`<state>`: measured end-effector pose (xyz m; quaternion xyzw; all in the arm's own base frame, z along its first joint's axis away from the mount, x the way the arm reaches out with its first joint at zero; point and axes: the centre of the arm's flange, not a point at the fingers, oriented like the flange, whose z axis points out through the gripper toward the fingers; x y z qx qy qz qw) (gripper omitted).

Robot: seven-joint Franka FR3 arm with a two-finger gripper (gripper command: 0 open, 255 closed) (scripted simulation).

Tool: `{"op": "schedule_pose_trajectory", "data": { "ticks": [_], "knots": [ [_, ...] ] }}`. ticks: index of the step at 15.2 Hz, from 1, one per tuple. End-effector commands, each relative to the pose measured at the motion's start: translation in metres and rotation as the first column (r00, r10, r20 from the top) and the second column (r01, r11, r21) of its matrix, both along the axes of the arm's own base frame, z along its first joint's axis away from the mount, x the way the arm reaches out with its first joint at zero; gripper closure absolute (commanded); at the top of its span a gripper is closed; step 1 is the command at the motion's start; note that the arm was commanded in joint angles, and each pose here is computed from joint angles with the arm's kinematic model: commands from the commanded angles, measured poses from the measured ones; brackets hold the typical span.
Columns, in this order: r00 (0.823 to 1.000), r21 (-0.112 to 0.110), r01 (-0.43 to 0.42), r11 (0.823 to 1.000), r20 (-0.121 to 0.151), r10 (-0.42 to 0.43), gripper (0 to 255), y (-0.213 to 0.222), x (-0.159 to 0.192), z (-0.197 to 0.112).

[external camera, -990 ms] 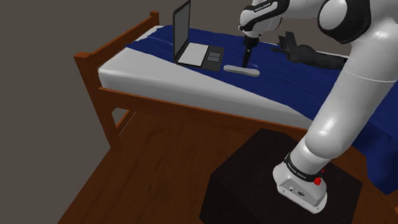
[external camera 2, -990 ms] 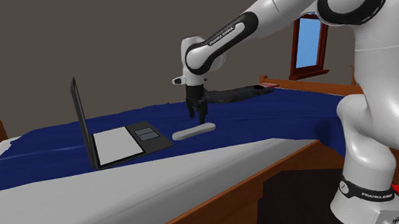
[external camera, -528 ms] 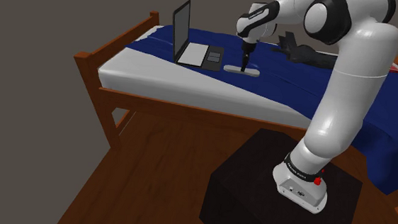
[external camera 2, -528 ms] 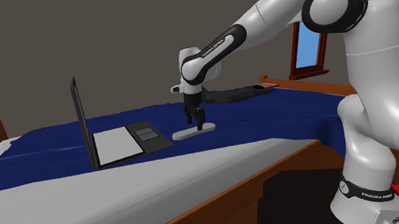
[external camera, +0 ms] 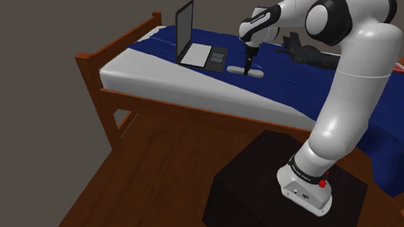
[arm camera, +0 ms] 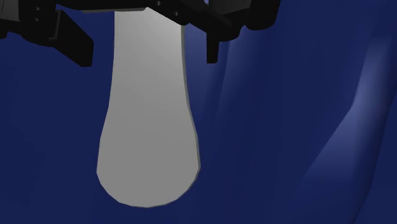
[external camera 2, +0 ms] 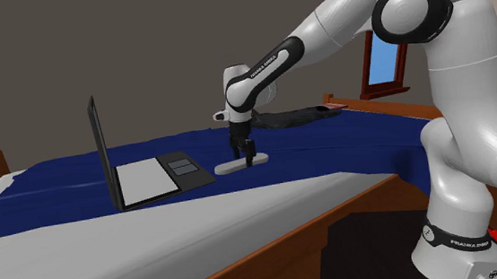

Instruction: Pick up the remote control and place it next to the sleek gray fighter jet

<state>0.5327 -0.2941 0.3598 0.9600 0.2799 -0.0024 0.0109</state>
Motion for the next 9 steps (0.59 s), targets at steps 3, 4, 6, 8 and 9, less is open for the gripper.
{"op": "schedule_pose_trajectory", "data": {
  "ticks": [3, 4, 6, 8, 9],
  "knots": [
    [1.0, 0.0, 0.0, 1.0, 0.0, 0.0, 255, 0.0, 0.0, 0.0],
    [1.0, 0.0, 0.0, 1.0, 0.0, 0.0, 255, 0.0, 0.0, 0.0],
    [1.0, 0.0, 0.0, 1.0, 0.0, 0.0, 255, 0.0, 0.0, 0.0],
    [1.0, 0.0, 0.0, 1.0, 0.0, 0.0, 255, 0.0, 0.0, 0.0],
    [1.0, 0.0, 0.0, 1.0, 0.0, 0.0, 255, 0.0, 0.0001, -0.0001]
  ]
}}
